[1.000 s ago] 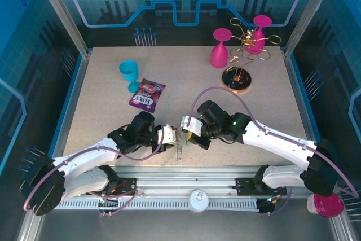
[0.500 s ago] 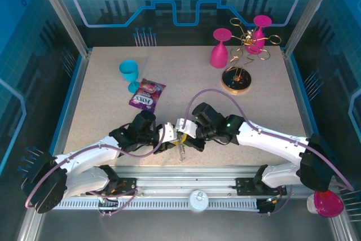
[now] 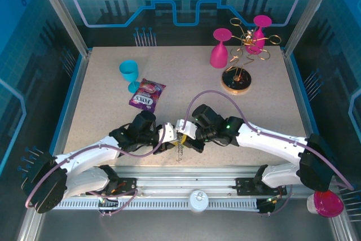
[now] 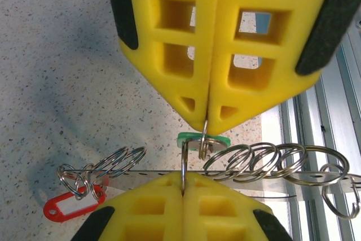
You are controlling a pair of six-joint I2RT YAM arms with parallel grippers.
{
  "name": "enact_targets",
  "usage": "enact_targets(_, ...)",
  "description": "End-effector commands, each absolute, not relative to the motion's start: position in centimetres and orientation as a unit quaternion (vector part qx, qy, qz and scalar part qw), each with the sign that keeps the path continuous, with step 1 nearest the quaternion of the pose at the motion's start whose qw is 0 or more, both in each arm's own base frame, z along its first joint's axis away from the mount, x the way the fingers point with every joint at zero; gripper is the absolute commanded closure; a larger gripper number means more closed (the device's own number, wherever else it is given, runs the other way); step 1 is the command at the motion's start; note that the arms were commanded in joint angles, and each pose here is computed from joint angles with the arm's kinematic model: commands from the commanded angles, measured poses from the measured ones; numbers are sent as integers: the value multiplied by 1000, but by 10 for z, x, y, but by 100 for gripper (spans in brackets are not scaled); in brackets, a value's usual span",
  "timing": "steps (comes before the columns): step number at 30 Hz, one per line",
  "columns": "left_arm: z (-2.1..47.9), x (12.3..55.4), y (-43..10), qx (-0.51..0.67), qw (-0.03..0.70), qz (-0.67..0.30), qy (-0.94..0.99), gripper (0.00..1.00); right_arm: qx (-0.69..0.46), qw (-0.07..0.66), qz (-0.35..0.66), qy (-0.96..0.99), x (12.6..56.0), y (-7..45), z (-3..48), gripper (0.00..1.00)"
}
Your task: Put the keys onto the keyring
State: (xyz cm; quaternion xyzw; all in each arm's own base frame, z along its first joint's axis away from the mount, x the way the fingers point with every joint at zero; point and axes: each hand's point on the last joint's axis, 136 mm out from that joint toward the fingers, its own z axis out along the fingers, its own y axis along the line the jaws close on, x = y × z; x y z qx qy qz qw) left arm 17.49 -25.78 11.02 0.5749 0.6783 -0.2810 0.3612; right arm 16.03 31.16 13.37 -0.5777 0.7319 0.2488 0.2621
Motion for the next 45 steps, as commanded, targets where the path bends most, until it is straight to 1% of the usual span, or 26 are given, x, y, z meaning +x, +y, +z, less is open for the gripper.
enact_targets(1, 133, 178, -269, 574, 384, -300, 658, 100, -577, 248, 232, 743, 159, 311, 123, 100)
enact_targets(9, 139, 177, -272, 564, 386, -315, 658, 100, -563, 255, 227, 753, 163, 313, 121, 100)
enact_targets(17, 139, 178, -271, 562, 397, -312, 655, 100, -528, 280, 278, 752, 160, 307, 126, 100)
enact_targets(25, 139, 176, -272, 564, 393, -316, 653, 100, -526, 292, 282, 748, 161, 307, 127, 100)
enact_targets(29, 138, 177, -271, 564, 391, -312, 657, 100, -524, 310, 293, 737, 160, 308, 134, 100)
enact_targets(45, 138, 177, -272, 566, 388, -317, 655, 100, -521, 336, 280, 733, 168, 314, 141, 100)
